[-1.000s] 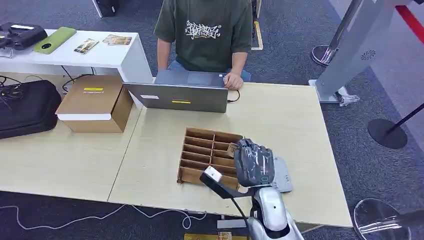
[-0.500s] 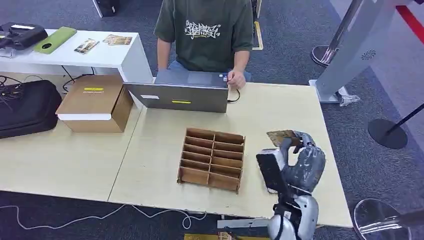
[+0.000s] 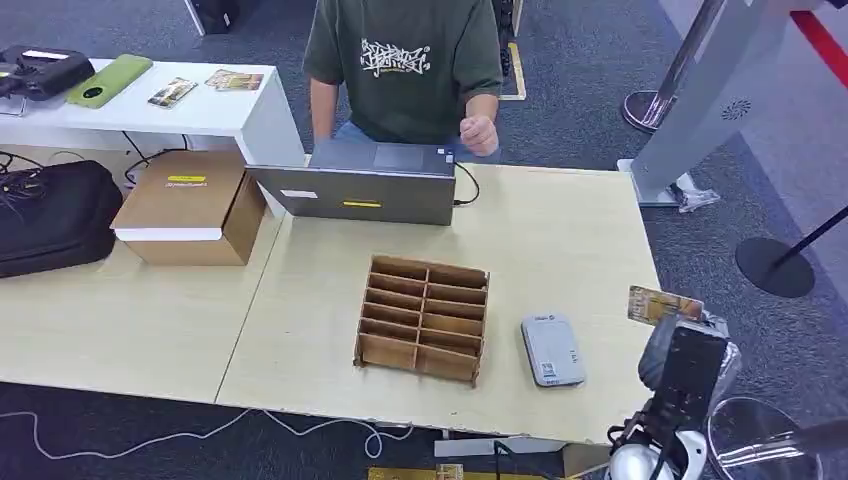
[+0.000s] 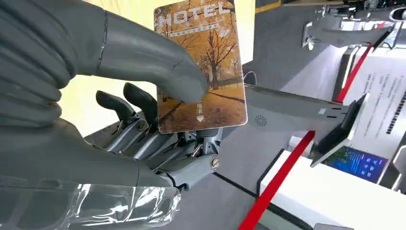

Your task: Pass the card to the sensor for recognition and then transmit it.

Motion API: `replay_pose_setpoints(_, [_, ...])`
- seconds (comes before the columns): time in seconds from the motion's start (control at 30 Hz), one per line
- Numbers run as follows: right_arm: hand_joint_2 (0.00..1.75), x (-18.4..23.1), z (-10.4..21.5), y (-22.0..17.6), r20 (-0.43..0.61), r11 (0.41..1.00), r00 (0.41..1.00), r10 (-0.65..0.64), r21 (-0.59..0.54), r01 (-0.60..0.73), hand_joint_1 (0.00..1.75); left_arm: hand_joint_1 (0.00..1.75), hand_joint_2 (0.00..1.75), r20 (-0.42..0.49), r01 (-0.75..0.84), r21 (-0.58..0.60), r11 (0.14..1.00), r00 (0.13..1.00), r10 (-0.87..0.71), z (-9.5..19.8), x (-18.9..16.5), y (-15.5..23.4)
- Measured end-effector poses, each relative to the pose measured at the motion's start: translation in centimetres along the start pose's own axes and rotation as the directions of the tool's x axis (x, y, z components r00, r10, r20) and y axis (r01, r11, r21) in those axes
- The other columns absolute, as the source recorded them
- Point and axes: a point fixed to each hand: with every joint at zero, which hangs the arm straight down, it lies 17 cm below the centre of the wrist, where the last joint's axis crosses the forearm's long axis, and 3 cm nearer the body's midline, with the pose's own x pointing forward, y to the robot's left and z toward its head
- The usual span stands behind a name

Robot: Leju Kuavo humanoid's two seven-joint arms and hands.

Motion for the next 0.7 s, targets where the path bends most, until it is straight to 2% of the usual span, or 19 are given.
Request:
replay_pose_setpoints(0.27, [1.75, 4.0, -3.0, 0.8, 0.133, 0.998, 0.990, 0.042, -0.048, -0.035, 1.75, 0.00, 0.00, 0.005, 0.032, -0.003, 0.999, 0.999, -0.032, 0.0, 0.5, -0.1])
replay_pose_setpoints(0.7, [1.75, 15.9, -11.3, 10.1, 0.323, 0.989, 0.935, 0.148, -0.065, -0.135, 1.75, 0.00, 0.00, -0.001, 0.150, 0.011, 0.989, 0.989, -0.150, -0.1, 0.8, 0.5])
